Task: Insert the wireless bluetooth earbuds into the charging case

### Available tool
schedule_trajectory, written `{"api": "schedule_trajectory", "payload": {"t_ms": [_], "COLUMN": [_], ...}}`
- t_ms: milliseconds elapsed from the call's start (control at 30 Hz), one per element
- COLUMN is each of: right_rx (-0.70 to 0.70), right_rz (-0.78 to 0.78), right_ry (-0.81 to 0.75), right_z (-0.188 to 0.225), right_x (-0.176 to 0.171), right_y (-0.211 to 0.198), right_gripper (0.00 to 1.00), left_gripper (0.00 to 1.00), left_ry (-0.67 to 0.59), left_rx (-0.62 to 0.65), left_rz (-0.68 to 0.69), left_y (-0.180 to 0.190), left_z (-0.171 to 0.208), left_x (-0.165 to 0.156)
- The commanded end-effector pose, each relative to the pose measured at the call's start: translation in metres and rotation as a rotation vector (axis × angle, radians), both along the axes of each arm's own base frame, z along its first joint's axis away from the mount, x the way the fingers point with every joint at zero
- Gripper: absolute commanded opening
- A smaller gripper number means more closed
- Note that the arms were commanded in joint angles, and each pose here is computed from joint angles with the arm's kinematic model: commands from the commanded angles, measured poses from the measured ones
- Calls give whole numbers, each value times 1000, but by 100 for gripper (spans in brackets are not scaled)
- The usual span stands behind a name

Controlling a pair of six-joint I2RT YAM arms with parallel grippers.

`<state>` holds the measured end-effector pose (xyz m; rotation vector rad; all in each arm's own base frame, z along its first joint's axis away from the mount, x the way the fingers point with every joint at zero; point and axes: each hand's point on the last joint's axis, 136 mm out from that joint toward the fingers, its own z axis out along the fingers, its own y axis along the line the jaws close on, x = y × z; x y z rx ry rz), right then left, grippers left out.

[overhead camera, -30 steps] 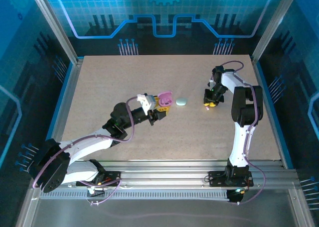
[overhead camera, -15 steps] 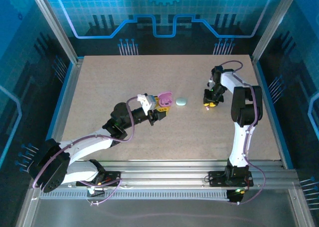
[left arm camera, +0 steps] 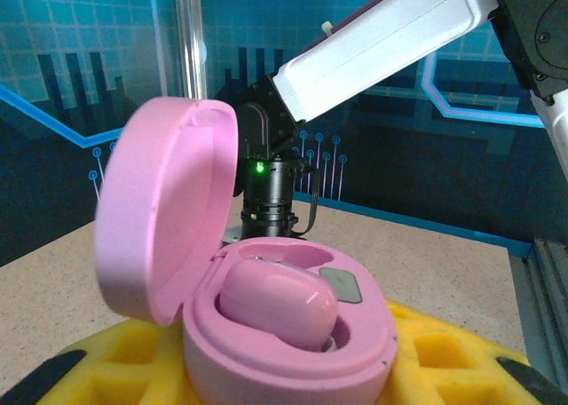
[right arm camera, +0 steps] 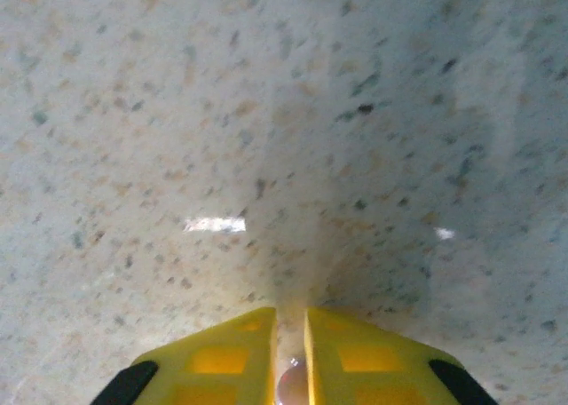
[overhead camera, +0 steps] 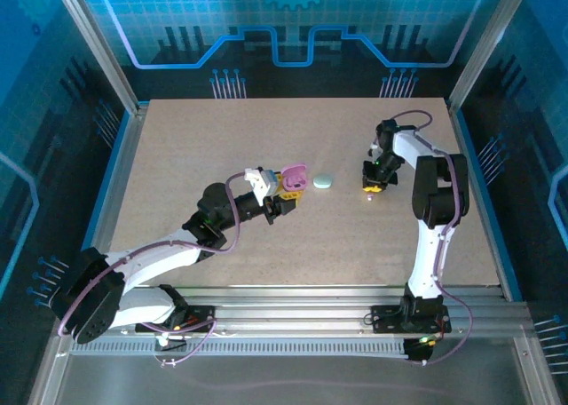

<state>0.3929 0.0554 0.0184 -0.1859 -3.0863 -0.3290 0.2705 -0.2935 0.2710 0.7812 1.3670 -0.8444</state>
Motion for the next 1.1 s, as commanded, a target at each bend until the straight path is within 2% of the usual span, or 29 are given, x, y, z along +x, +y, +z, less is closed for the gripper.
{"api": "schedule_trajectory", "payload": {"t_ms": [0,200,500,1067], "right_rx": [39,-41,-37,25], "right_rz": [18,-31,-99,-129], "right_ry": [37,-3,4,38], "right_z": [7,15,20,1], "right_x": [-17,-14,-30,-26], "right_y": [11,-7,-7,9], "right_gripper": [24,38,44,44], "left_gripper": [32,32,33,32], "left_ry": [-41,-42,-41,-42], "left_rx": [-25,-25,-22,-24], "left_rz": [-17,-15,-13,-14], "left_y": [0,0,0,1], "left_z": [13,13,12,13], "left_x": [-6,-6,-6,-6]}}
